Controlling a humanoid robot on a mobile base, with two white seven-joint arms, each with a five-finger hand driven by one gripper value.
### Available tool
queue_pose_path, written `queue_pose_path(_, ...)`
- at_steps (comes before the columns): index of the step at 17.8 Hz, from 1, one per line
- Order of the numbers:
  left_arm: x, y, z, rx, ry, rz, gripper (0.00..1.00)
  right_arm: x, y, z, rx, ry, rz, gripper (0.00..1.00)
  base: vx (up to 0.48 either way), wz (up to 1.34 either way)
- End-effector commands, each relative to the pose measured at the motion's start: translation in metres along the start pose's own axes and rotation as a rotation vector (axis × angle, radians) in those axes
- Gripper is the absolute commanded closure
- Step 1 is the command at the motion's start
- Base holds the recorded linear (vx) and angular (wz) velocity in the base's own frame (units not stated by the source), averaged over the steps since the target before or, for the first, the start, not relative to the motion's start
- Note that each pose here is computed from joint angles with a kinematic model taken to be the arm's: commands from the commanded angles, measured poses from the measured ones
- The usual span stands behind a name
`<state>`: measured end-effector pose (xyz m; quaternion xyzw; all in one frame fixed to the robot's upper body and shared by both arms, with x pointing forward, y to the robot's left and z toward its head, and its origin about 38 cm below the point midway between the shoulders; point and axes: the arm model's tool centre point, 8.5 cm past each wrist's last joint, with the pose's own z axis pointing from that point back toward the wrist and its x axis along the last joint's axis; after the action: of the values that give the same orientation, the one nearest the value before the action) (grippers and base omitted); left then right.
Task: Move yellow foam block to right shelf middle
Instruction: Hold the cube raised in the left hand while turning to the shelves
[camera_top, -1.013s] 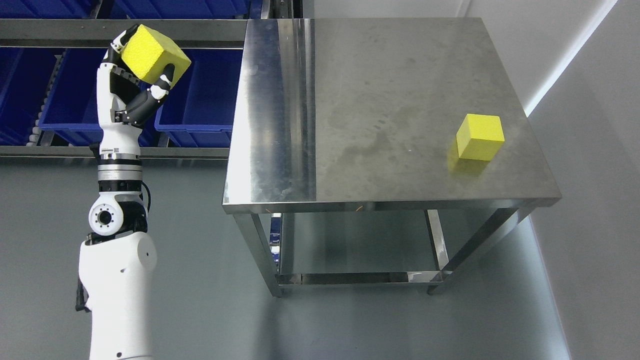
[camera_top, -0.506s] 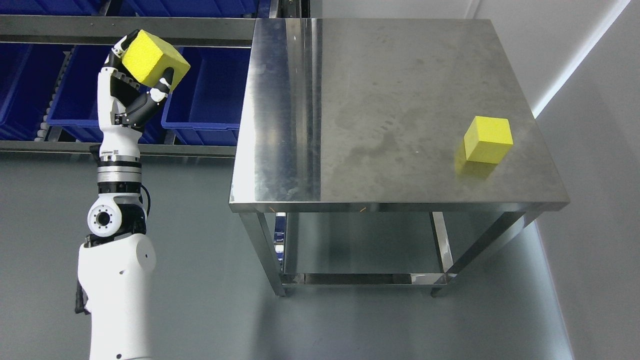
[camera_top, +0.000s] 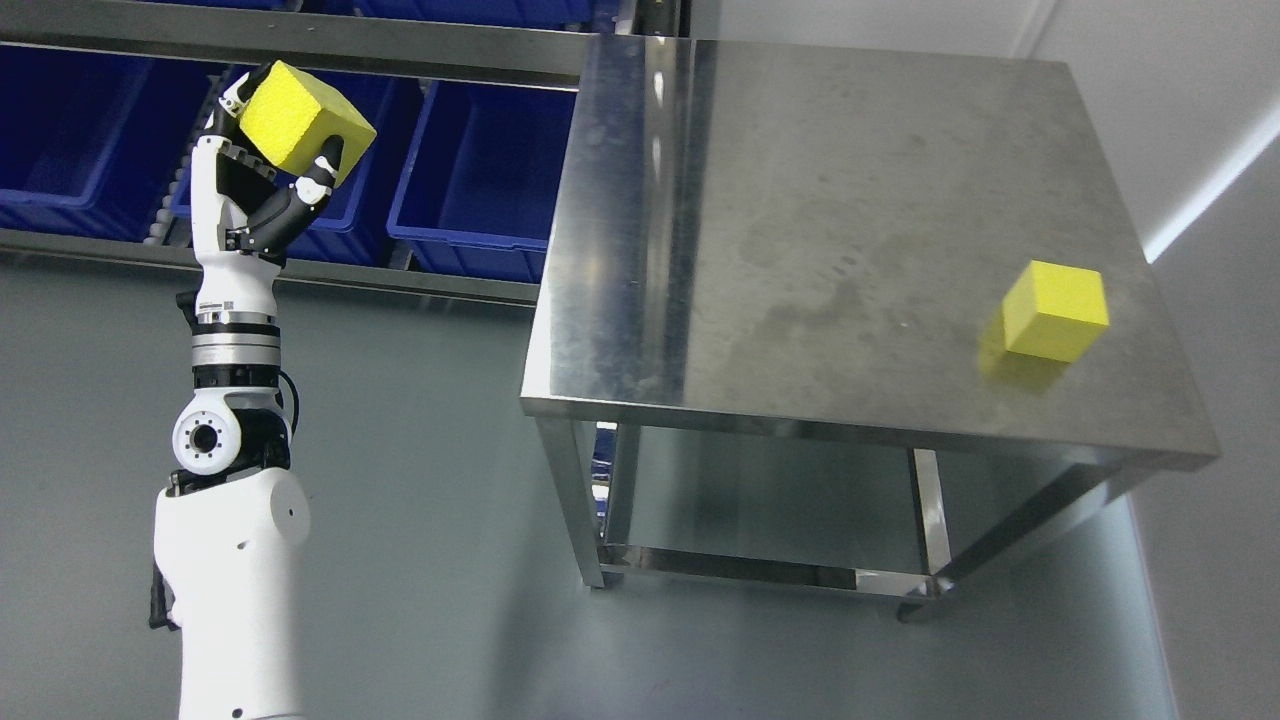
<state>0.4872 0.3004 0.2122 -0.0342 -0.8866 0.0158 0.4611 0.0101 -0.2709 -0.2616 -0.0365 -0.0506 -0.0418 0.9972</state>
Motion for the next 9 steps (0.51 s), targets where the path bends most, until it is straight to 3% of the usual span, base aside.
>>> queue_pose_path(1, 0.0037, 0.0093, 0.0001, 0.007, -0.004, -0.019, 0.56, 0.0090, -0.0111, -0.0006, -0.017, -0.022, 0.002, 0.00, 0.027, 0.60)
queue_pose_path(4, 0.0070, 0.0090, -0.0012, 0.005, -0.015, -0.021, 0.56, 0.0090, -0.0111, -0.0006, -0.017, -0.022, 0.002, 0.00, 0.031, 0.75)
queue_pose_path(9, 0.0107, 0.0092, -0.0023, 0.006, -0.021, -0.022, 0.56, 0.0090, -0.0111, -0.0006, -0.017, -0.022, 0.002, 0.00, 0.050, 1.28)
